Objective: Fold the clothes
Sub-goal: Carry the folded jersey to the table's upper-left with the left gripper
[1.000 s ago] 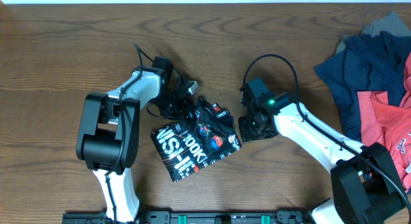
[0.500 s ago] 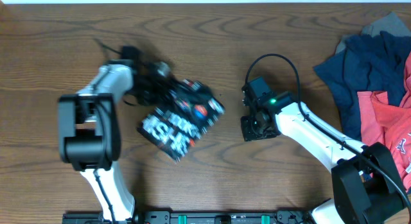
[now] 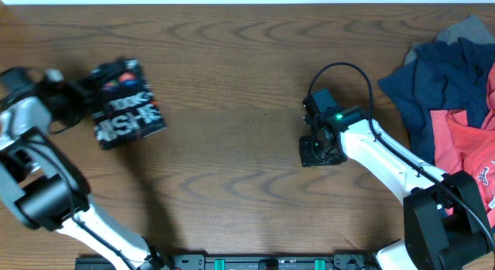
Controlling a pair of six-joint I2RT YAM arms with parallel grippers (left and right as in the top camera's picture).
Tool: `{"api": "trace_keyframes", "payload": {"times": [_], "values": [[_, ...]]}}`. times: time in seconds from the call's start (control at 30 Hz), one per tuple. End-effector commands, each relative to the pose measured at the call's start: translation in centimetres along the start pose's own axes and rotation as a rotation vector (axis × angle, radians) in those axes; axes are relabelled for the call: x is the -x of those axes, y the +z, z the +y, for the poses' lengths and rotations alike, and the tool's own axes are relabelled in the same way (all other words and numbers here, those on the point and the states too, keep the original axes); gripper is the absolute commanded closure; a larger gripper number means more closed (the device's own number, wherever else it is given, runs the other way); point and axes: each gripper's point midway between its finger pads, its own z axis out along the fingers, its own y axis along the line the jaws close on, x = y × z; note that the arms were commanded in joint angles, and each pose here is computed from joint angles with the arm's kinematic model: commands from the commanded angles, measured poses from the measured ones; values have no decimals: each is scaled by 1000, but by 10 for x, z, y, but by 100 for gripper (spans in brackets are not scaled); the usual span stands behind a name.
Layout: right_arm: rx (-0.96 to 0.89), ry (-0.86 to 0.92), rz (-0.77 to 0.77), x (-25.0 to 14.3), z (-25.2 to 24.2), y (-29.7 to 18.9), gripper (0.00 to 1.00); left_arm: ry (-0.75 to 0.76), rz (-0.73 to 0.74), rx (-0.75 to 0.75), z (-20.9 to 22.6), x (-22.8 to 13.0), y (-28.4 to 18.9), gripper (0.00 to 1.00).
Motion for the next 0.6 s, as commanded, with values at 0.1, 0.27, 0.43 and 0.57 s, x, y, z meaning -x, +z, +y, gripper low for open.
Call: {"api": "trace_keyframes", "payload": {"times": [0.1, 0.27, 0.43, 0.57], "values": [[3, -5, -29, 7, -1, -4, 53, -196, -3, 33, 33, 7, -18, 2], [-2, -4, -16, 4, -2, -4, 53, -183, -34, 25, 28, 14, -34, 2], [2, -4, -25, 6, -2, -4, 53, 76, -135, -35, -27, 27, -56, 2], [15, 3, -32, 8, 1, -4, 53, 218, -219, 36, -65, 28, -55, 2]]}}
